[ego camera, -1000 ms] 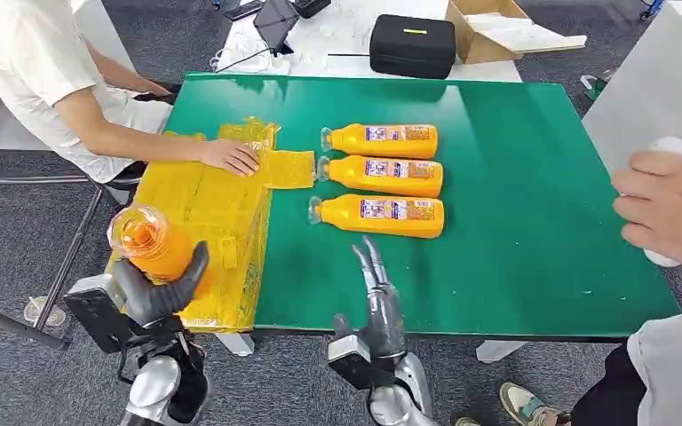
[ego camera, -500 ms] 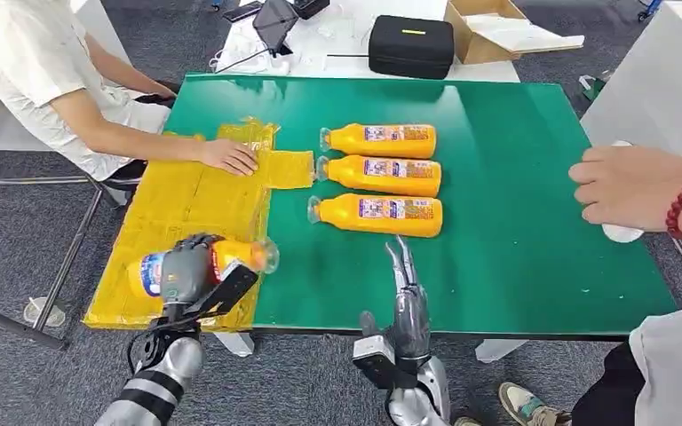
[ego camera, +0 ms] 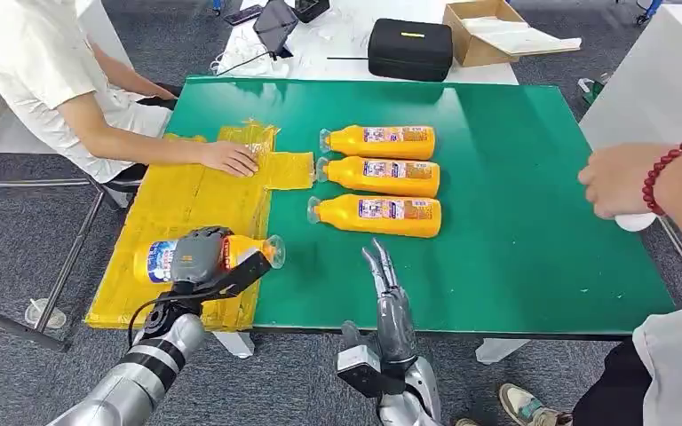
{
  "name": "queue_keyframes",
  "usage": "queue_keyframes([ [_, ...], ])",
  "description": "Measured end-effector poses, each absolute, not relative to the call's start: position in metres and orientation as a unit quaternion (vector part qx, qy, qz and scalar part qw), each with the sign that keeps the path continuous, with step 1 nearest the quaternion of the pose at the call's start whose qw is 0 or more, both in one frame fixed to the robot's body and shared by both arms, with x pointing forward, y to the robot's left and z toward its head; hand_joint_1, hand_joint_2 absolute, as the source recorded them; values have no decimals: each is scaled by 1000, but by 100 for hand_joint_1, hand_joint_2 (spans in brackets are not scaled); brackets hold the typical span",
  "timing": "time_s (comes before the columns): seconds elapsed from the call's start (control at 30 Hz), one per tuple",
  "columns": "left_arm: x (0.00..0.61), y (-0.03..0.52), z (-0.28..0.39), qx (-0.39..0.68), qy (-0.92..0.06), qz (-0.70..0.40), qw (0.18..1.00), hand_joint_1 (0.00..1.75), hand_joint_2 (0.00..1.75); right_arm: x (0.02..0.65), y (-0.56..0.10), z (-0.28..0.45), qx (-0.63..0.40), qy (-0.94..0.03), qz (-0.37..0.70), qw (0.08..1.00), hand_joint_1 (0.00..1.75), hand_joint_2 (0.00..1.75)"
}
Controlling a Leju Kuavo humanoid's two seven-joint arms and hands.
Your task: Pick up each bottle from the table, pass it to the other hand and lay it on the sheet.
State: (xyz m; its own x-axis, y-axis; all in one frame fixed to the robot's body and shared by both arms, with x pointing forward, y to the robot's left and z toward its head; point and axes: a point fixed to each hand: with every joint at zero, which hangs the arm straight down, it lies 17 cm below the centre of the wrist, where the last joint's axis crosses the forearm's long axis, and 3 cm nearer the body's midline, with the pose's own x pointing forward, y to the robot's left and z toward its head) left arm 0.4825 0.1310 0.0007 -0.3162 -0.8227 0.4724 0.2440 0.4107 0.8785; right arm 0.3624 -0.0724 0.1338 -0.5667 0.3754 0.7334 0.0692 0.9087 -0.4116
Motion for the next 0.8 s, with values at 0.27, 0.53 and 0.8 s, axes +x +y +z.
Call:
queue_keyframes([
  [0.27, 473, 123, -26, 147, -599, -521, 590, 0, 175, 364, -70, 134, -126, -869, 176, 446, 0, 0],
  [0.53, 472, 117, -33, 91, -564, -532, 625, 0, 0, 365, -67, 134, -125, -869, 180, 443, 0, 0],
  [0.8, 468, 117, -37, 64, -546, -546, 633, 0, 0, 366, -68, 133, -125, -869, 180, 445, 0, 0],
])
